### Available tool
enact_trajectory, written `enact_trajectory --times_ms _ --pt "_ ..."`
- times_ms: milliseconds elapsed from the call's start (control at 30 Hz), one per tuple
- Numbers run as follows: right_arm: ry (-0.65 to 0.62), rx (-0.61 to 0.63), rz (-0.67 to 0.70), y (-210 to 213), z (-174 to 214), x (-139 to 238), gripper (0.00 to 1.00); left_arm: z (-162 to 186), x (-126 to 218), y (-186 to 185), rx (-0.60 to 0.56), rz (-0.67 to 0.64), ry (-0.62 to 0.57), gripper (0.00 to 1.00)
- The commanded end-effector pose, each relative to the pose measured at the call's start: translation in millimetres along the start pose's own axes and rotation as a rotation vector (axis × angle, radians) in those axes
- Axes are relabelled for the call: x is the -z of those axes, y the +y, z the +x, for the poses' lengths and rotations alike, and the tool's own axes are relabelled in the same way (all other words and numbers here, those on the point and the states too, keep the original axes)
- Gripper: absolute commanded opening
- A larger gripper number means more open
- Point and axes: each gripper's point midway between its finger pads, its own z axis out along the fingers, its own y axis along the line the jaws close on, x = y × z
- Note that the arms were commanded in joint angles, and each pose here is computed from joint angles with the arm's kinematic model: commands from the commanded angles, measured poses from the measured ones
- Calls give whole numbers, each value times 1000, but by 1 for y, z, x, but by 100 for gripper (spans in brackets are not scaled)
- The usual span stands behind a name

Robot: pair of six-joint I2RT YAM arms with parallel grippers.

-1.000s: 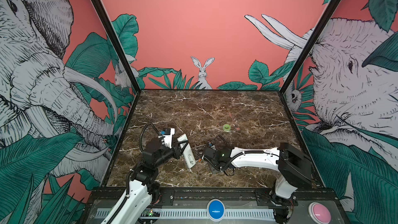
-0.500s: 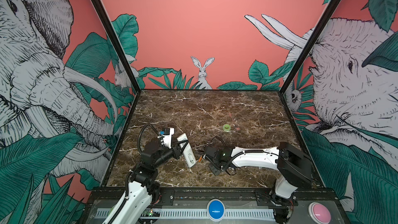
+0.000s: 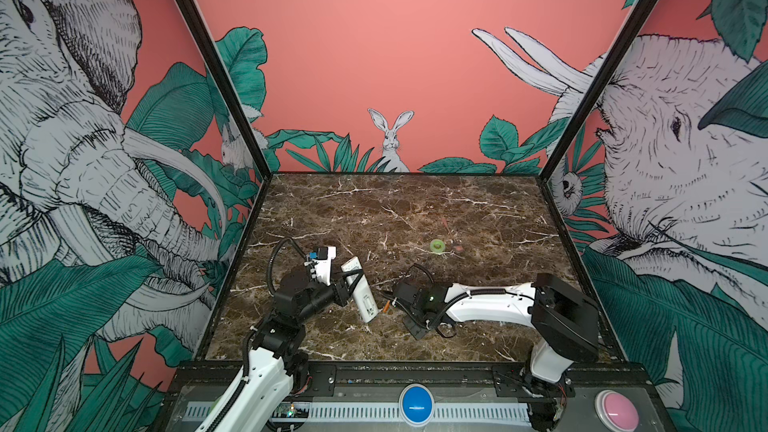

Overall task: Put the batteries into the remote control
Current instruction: 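Lower the right gripper and grasp the orange battery upright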

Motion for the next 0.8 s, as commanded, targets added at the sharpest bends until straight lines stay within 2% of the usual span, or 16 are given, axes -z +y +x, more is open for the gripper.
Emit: enact_trajectory --times_ms 0,300,600,767 --pt "41 -3 36 -9 13 -5 20 -11 1 -5 -17 16 -45 0" --pt "41 -24 37 -12 19 -5 19 -12 0 -4 -16 15 -43 0" --pt "34 -13 45 -14 19 -4 8 -12 -1 -4 3 20 -51 0" --pt "-48 19 23 -11 8 12 3 -11 -4 -2 44 32 -62 0"
